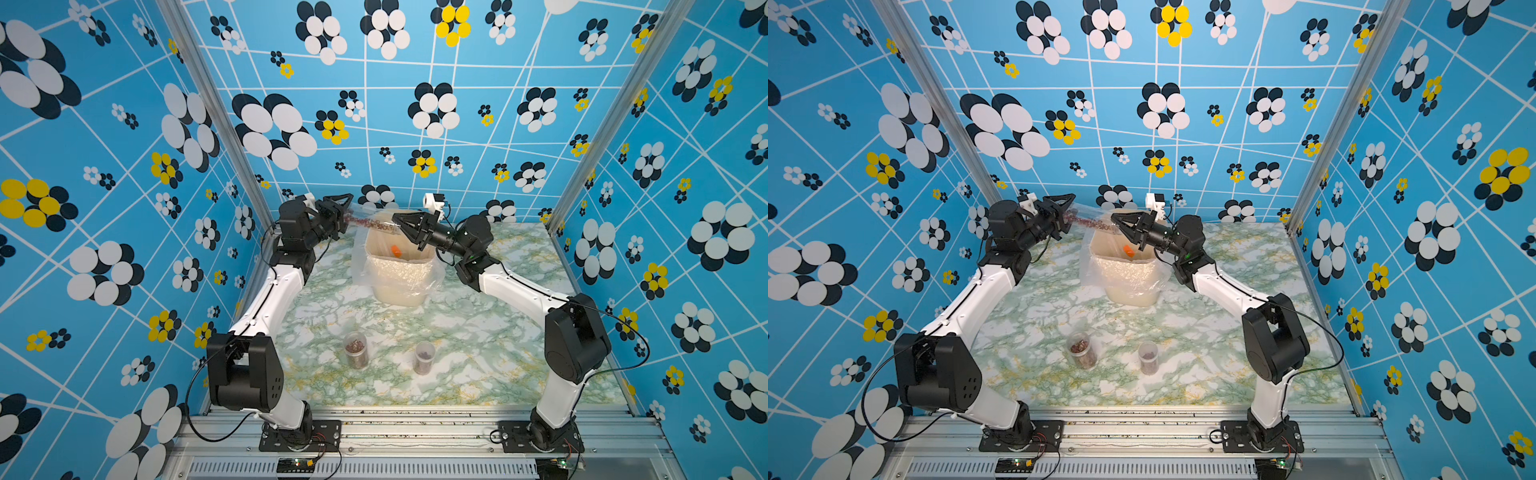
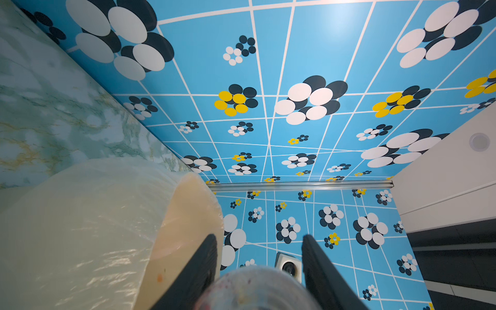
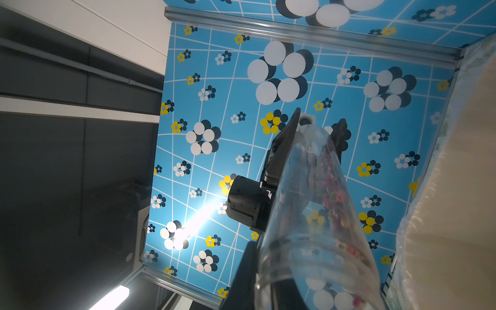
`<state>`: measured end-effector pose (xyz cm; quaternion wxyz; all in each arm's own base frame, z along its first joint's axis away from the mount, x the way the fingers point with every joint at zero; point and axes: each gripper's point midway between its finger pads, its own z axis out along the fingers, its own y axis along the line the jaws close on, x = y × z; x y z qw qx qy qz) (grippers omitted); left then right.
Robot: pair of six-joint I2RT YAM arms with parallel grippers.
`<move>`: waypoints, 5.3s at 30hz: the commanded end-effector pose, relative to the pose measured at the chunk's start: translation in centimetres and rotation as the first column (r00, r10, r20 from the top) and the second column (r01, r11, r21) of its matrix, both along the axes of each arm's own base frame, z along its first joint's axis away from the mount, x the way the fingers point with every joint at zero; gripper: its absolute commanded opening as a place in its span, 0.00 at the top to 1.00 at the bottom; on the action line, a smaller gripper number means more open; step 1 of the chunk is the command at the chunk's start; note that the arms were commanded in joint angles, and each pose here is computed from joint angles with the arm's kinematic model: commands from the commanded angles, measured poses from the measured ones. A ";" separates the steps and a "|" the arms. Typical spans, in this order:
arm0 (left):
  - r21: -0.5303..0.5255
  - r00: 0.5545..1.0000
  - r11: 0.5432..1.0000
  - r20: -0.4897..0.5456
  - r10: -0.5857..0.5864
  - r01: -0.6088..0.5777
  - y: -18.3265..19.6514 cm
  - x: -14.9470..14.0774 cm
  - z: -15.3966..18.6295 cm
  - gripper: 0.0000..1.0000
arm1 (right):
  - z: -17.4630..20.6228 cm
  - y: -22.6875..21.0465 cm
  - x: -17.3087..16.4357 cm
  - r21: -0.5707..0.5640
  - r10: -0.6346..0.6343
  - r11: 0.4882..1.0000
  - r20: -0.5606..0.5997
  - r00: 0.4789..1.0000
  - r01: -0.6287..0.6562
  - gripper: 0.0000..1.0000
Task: Empty the moldy dried flower tea in the jars
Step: Pour the moldy dried flower tea into the trash bin, then place the jar at the center of the board.
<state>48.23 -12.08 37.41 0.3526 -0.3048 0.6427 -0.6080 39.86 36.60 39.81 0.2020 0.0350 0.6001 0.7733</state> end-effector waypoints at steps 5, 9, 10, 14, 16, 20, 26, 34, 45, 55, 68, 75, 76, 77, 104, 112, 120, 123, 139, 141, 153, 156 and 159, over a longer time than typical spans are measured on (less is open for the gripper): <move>0.048 0.996 0.999 0.084 0.022 -0.026 0.0 0.3 1.8 0.88 | 0.2 -0.8 0.2 -0.028 -0.038 0.999 0.053 0.998 0.039 0.67; 0.094 0.994 0.995 0.103 0.028 -0.038 0.1 0.2 2.2 0.92 | -0.4 -2.3 0.8 -0.069 -0.103 0.992 0.063 0.993 0.107 0.61; 0.106 0.993 0.993 0.114 0.033 -0.045 0.2 0.2 2.4 0.93 | -0.4 -2.8 0.9 -0.074 -0.117 0.990 0.064 0.991 0.122 0.60; 0.182 0.990 0.981 0.132 0.045 -0.069 0.5 -0.1 2.8 0.96 | -0.5 -4.7 1.4 -0.092 -0.179 0.978 0.073 0.981 0.186 0.57; 0.236 0.989 0.969 0.139 0.040 -0.072 0.4 -0.3 2.9 0.97 | -0.4 -5.7 1.4 -0.102 -0.206 0.972 0.082 0.975 0.214 0.55; 0.332 0.986 0.939 0.164 0.035 -0.089 0.0 -0.8 3.2 0.98 | -0.7 -7.6 1.3 -0.161 -0.261 0.947 0.117 0.958 0.277 0.47; 0.395 0.985 0.915 0.169 0.019 -0.086 -0.5 -0.8 2.6 0.99 | -2.4 -9.4 0.3 -0.351 -0.302 0.865 0.207 0.931 0.358 0.34; 0.446 0.983 0.890 0.184 0.010 -0.092 -1.3 -0.6 1.9 1.00 | -4.7 -11.6 -0.8 -0.524 -0.317 0.738 0.287 0.904 0.425 0.23; 0.545 0.972 0.826 0.233 0.014 -0.143 -2.0 -0.6 1.7 1.00 | -7.3 -14.1 -2.2 -0.647 -0.324 0.600 0.340 0.883 0.470 0.13; 0.754 0.956 0.626 0.291 -0.047 -0.199 -4.2 -1.3 2.1 1.00 | -8.8 -15.2 -2.8 -0.698 -0.322 0.536 0.350 0.880 0.474 0.10; 0.909 0.948 0.336 0.299 -0.113 -0.246 -6.4 -1.4 1.2 1.00 | -9.4 -15.4 -2.6 -0.716 -0.316 0.517 0.349 0.882 0.469 0.10; 0.919 0.939 0.303 0.307 -0.153 -0.251 -7.4 -1.7 1.4 1.00 | -9.5 -15.5 -2.7 -0.722 -0.313 0.509 0.352 0.882 0.469 0.10; 0.920 0.940 0.303 0.306 -0.154 -0.250 -7.5 -1.7 1.4 1.00 | -9.5 -15.5 -2.7 -0.723 -0.313 0.507 0.353 0.882 0.470 0.10; 0.919 0.938 0.304 0.309 -0.156 -0.252 -7.5 -1.7 1.5 1.00 | -9.6 -15.5 -2.7 -0.725 -0.313 0.505 0.353 0.882 0.469 0.10; 0.935 0.943 0.300 0.259 -0.210 -0.190 -10.1 -1.1 1.3 1.00 | -10.2 -16.0 -2.9 -0.747 -0.304 0.472 0.360 0.882 0.468 0.10; 0.949 0.934 0.212 0.280 -0.223 -0.234 -10.8 -1.5 1.8 1.00 | -10.4 -16.0 -2.9 -0.748 -0.304 0.474 0.356 0.884 0.464 0.09; 0.919 0.936 0.343 0.277 -0.216 -0.193 -10.5 -1.3 1.9 1.00 | -10.3 -15.6 -3.0 -0.739 -0.298 0.498 0.347 0.890 0.454 0.09; 0.866 0.948 0.476 0.265 -0.179 -0.152 -9.5 -0.8 1.9 1.00 | -10.2 -15.6 -2.9 -0.738 -0.298 0.498 0.347 0.889 0.455 0.09; 0.730 0.960 0.670 0.262 -0.097 -0.131 -7.4 -1.0 3.2 1.00 | -9.2 -15.2 -3.1 -0.711 -0.304 0.532 0.347 0.887 0.460 0.09; 0.649 0.965 0.752 0.255 -0.067 -0.119 -6.3 -0.8 3.6 1.00 | -8.6 -15.0 -3.1 -0.694 -0.304 0.554 0.347 0.887 0.461 0.08; 0.259 0.976 0.963 0.219 0.010 -0.069 -3.0 -1.4 5.6 1.00 | -2.4 -11.5 -1.9 -0.480 -0.307 0.778 0.272 0.912 0.405 0.08; 0.168 0.979 0.985 0.205 0.014 -0.049 -2.7 -1.5 5.9 1.00 | -1.4 -10.5 -1.5 -0.414 -0.301 0.830 0.233 0.925 0.374 0.07; 0.126 0.980 0.992 0.198 0.004 -0.030 -2.8 -1.5 6.1 1.00 | -0.7 -9.6 -1.2 -0.368 -0.291 0.861 0.211 0.933 0.352 0.06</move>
